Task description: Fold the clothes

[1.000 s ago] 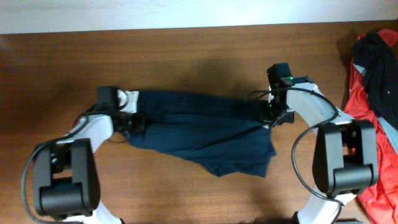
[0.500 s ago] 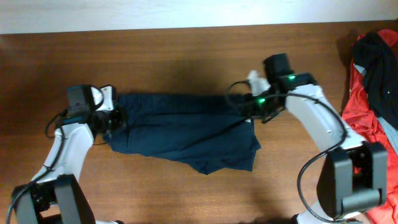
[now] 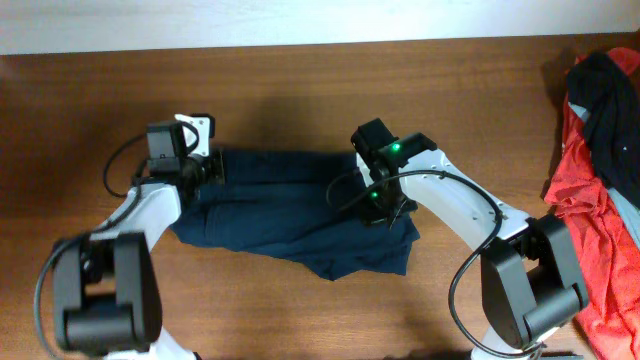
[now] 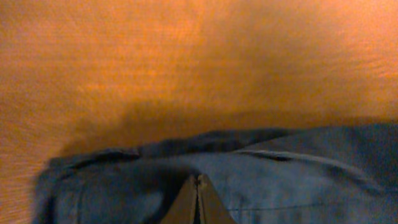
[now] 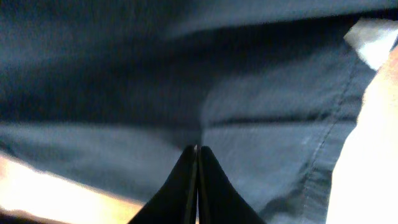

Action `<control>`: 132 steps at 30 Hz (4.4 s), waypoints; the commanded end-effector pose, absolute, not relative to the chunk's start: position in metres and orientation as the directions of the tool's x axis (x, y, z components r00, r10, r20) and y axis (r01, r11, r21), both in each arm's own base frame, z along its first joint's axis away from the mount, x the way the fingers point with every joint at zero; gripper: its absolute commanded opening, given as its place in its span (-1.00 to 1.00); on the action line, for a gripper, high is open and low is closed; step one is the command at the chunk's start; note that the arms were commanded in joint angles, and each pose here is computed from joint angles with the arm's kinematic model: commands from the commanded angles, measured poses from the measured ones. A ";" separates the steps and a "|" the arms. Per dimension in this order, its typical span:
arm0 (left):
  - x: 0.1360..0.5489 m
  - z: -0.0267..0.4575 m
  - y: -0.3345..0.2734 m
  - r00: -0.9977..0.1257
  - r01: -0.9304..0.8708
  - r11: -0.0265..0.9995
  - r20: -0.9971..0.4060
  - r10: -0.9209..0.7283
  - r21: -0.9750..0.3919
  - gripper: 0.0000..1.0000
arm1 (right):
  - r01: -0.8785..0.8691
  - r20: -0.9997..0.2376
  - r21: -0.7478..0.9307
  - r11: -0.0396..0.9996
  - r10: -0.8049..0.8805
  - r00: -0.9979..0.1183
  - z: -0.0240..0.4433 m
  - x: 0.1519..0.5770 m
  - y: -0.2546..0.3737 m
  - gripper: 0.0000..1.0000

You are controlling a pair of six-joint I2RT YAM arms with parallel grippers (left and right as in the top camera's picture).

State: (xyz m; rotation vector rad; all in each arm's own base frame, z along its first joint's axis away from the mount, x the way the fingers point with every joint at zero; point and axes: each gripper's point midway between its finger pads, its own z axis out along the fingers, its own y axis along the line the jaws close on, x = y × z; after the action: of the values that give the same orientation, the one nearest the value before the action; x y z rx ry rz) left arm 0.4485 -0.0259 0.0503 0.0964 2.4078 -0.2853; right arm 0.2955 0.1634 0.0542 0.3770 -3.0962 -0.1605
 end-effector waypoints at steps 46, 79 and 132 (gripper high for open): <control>0.432 0.056 -0.023 -0.841 0.129 0.970 -0.541 -0.003 -0.206 -0.60 | -0.164 -0.335 0.343 0.925 -0.043 -0.941 0.038 0.410 0.166 -0.92; 0.423 -0.004 -0.029 -0.904 0.115 0.960 -0.427 -0.006 -0.256 -0.78 | -0.023 -0.271 0.150 0.988 0.019 -0.962 0.078 0.418 0.064 -0.92; 0.400 0.143 -0.086 -0.822 0.369 0.877 -0.548 0.153 -0.308 -0.65 | -0.136 -0.205 0.411 0.901 -0.054 -0.977 0.137 0.392 0.113 -0.73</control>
State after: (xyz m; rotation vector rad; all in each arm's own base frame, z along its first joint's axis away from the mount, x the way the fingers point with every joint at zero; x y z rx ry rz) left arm 0.4166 -0.0560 0.1469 0.1835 2.5088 -0.4892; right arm 0.4025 0.0417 0.0978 -0.1962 -3.3035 -0.0994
